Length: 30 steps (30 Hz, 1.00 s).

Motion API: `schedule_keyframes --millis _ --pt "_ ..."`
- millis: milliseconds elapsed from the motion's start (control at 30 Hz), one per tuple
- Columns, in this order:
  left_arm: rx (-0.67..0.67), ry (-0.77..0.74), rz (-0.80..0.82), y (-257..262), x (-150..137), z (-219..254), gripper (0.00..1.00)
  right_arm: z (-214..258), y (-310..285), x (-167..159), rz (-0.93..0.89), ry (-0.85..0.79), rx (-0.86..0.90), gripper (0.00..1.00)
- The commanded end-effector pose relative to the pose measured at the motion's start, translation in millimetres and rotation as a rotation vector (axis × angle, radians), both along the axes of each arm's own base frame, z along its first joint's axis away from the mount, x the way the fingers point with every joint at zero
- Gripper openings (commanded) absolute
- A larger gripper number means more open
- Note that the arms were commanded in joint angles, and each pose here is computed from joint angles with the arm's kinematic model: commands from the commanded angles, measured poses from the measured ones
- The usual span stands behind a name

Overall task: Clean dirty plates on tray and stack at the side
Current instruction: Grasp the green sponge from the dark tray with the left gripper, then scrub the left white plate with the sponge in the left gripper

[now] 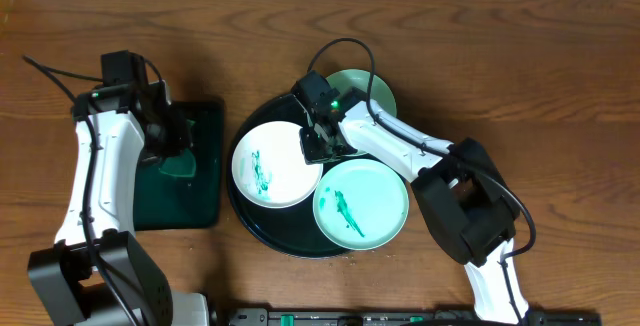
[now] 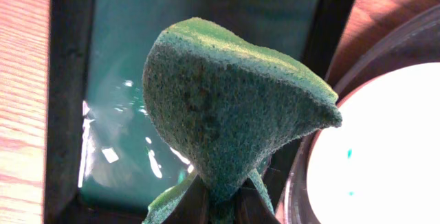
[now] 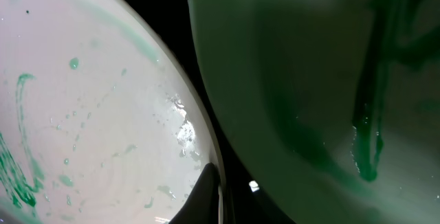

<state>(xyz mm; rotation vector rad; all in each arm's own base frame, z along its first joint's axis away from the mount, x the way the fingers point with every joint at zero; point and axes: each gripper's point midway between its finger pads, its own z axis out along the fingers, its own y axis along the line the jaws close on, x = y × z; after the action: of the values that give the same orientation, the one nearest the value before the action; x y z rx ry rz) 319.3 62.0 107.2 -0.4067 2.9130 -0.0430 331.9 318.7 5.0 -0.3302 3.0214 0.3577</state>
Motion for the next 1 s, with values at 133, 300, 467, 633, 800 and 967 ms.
schedule_keyframes --millis 133,300,467,633,800,967 --pt "-0.006 -0.009 0.068 -4.4 3.3 3.6 0.07 -19.2 0.2 -10.0 0.027 0.039 -0.021 0.01" --pt "-0.003 -0.008 0.069 -4.0 3.2 3.6 0.07 -19.1 0.2 -9.9 0.027 0.039 -0.02 0.01" --pt "-0.003 -0.008 0.069 -4.0 3.2 3.6 0.07 -19.1 -0.2 -9.7 0.026 0.042 -0.019 0.01" --pt "-0.008 -0.009 0.067 -5.0 3.5 3.7 0.07 -19.1 0.0 -9.8 0.026 0.042 -0.018 0.01" --pt "-0.151 -0.032 0.014 -37.2 8.7 6.4 0.07 -19.0 0.2 -9.6 0.026 0.041 -0.018 0.01" --pt "-0.202 -0.012 -0.041 -77.1 7.5 3.5 0.07 -18.8 1.0 -8.7 0.026 0.037 -0.014 0.01"
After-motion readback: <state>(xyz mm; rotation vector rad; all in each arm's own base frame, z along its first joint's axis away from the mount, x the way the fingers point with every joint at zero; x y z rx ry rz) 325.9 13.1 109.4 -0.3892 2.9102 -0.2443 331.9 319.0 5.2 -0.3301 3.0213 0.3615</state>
